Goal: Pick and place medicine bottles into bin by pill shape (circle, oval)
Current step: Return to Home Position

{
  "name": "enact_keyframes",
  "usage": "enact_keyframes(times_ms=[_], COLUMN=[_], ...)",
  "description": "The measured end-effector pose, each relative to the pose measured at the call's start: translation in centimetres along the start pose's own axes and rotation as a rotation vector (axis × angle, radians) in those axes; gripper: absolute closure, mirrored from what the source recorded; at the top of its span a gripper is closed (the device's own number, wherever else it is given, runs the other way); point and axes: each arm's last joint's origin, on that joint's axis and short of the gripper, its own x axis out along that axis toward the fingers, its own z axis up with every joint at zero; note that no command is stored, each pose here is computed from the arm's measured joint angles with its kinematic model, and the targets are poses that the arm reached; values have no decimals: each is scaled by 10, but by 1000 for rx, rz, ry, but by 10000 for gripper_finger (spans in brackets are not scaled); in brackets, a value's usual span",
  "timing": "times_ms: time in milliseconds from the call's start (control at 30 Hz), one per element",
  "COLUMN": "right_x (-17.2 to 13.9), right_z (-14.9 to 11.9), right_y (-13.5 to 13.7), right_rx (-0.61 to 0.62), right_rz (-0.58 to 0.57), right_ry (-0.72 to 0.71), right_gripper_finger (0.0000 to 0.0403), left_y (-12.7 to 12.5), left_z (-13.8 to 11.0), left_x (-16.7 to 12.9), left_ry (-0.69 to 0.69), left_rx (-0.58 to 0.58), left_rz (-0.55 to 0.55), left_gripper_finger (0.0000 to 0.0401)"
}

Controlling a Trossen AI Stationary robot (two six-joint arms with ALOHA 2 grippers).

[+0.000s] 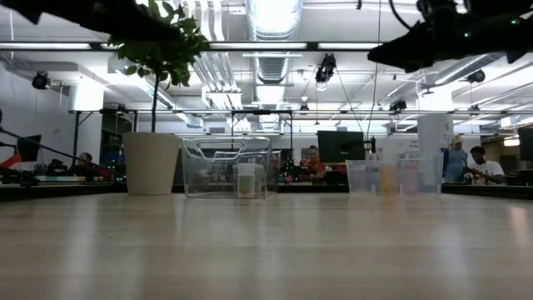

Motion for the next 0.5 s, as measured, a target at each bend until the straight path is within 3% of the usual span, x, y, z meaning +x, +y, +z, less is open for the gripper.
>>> enact_keyframes(times_ms=[200, 333, 500], right_x=[-24, -49, -66], right_z=[-6, 0, -4], right_y=[2, 1, 3], right_rx=[5, 28, 50], right_rz=[-24, -48, -44], right_ry=[-64, -169, -158], right_gripper_finger=[267, 274, 280], left_y=[0, -5, -10], left_z=[-19, -35, -53], left_x=[-36, -45, -57], left_ry=[-120, -145, -208], left_rx=[-68, -109, -142], left_rz=[60, 66, 88], left_gripper_finger=[391, 399, 401])
